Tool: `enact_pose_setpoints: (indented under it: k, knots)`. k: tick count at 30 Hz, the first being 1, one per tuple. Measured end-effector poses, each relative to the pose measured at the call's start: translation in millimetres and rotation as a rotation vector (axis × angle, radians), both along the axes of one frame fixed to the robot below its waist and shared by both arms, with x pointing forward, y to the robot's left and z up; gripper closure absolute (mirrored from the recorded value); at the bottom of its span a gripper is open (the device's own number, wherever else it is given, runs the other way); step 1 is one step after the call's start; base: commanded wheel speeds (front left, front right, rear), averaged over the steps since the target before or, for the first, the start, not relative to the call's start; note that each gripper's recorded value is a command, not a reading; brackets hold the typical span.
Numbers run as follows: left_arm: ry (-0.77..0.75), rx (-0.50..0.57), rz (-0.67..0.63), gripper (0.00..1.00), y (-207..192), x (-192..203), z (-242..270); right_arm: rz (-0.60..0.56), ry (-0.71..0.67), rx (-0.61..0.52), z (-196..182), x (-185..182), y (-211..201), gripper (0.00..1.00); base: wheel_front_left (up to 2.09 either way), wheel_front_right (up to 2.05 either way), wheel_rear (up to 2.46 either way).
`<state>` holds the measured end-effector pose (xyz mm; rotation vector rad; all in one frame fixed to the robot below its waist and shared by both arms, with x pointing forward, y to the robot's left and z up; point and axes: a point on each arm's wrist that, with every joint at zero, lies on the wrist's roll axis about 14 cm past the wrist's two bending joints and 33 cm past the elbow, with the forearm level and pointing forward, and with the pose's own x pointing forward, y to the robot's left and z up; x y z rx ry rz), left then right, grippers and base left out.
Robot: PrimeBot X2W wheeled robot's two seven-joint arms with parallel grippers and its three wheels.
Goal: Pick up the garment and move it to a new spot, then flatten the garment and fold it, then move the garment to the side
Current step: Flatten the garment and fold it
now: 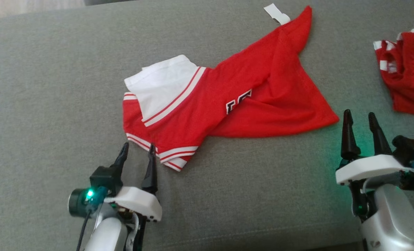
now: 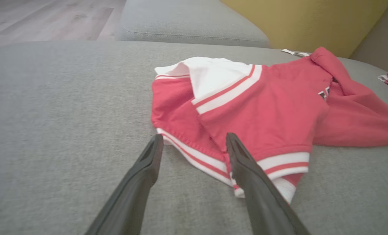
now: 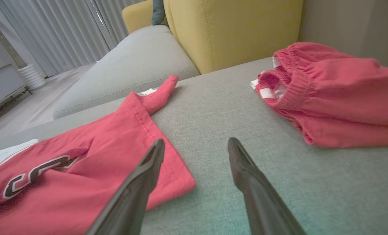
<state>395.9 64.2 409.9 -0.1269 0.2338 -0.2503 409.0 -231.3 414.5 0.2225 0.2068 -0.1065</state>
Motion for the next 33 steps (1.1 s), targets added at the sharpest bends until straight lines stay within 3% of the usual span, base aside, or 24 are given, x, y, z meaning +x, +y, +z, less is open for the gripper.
enact_pose_setpoints:
  k: [12, 31, 32, 33]
  knots:
    - [0.092, -0.09, -0.101, 0.0, -33.8, -2.5, -21.5, 0.014, -0.011, -0.016, 0.9, 2.2, 9.5, 0.0, 0.0, 0.0, 0.0]
    - [0.1, -0.105, -0.171, 0.0, -50.7, 3.1, -25.4, 0.026, -0.009, -0.007, -0.8, 5.4, 15.3, 0.0, 0.0, 0.0, 0.0]
    - [0.097, -0.102, -0.182, 0.07, -52.3, 4.4, -25.1, 0.027, -0.011, -0.007, 0.1, 6.8, 15.5, 0.0, 0.0, 0.0, 0.0]
    - [0.094, -0.102, -0.183, 0.07, -52.6, 6.7, -24.6, 0.03, -0.01, -0.008, -0.3, 7.6, 16.0, 0.0, 0.0, 0.0, 0.0]
